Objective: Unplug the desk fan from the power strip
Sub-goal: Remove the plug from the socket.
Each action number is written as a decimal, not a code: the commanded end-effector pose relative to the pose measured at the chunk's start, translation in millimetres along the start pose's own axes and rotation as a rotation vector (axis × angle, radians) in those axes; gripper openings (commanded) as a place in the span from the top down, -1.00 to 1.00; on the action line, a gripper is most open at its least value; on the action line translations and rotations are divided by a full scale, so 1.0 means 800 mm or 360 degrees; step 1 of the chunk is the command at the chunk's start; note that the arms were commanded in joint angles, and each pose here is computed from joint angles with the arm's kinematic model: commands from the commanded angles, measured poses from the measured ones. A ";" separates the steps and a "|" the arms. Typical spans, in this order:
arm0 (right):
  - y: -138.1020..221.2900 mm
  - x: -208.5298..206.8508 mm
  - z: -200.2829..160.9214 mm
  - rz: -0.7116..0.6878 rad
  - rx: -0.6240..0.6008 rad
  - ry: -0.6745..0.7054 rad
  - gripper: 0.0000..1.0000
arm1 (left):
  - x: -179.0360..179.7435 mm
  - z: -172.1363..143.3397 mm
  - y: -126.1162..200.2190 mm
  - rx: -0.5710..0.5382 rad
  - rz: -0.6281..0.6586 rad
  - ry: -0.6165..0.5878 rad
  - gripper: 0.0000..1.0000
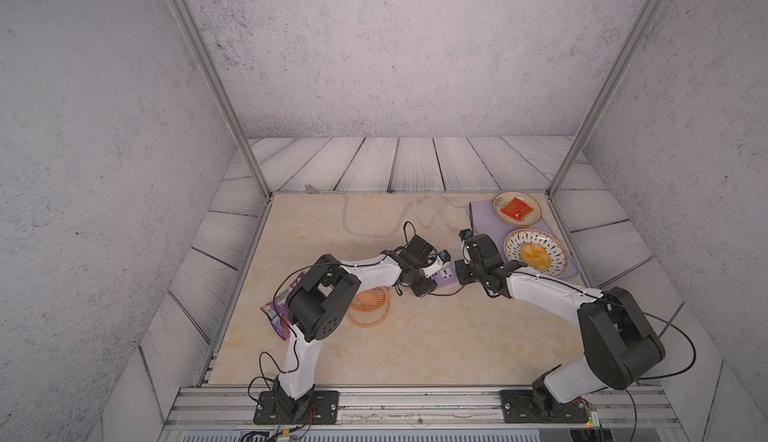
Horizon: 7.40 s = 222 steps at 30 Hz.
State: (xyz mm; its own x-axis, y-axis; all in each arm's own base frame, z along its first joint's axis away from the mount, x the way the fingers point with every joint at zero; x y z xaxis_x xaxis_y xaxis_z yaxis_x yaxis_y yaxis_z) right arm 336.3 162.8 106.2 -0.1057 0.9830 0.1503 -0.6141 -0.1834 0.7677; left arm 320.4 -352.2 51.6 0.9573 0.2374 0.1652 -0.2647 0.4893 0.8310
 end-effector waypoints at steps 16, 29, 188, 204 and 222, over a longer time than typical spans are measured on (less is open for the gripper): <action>0.007 -0.006 0.005 0.0114 0.0075 -0.0262 0.63 | 0.001 -0.011 -0.004 0.0032 0.0012 0.0056 1.00; 0.018 0.025 -0.004 0.0182 -0.0012 -0.0015 0.63 | 0.002 -0.006 -0.008 0.0014 0.0001 0.0078 1.00; 0.008 0.018 -0.030 0.0045 -0.0002 -0.0093 0.80 | 0.003 0.002 -0.004 0.0007 0.0001 0.0080 1.00; 0.001 0.008 -0.020 0.0083 0.0088 -0.0337 0.80 | 0.002 0.000 -0.003 0.0006 0.0005 0.0073 1.00; 0.015 0.027 -0.025 0.0137 -0.0026 -0.0133 0.80 | 0.001 0.000 -0.005 0.0002 -0.0006 0.0090 1.00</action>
State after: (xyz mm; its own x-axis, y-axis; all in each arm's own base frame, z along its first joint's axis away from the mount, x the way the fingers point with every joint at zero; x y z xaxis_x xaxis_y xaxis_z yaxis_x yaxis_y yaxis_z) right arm 323.5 162.1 102.2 -0.0428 0.9841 0.1726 -0.6599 -0.1576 0.7346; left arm 313.6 -352.6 51.0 0.9651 0.2190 0.1435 -0.2350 0.4831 0.8434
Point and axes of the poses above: each gripper's point midway between its finger pads, its own y axis back along the fingers, its own x axis along the line the jaws close on, z = x × y, the point moved 3 cm from there along y, back along the fingers, and after that the axes turned 14 degrees about -y, right-handed, at the moved point
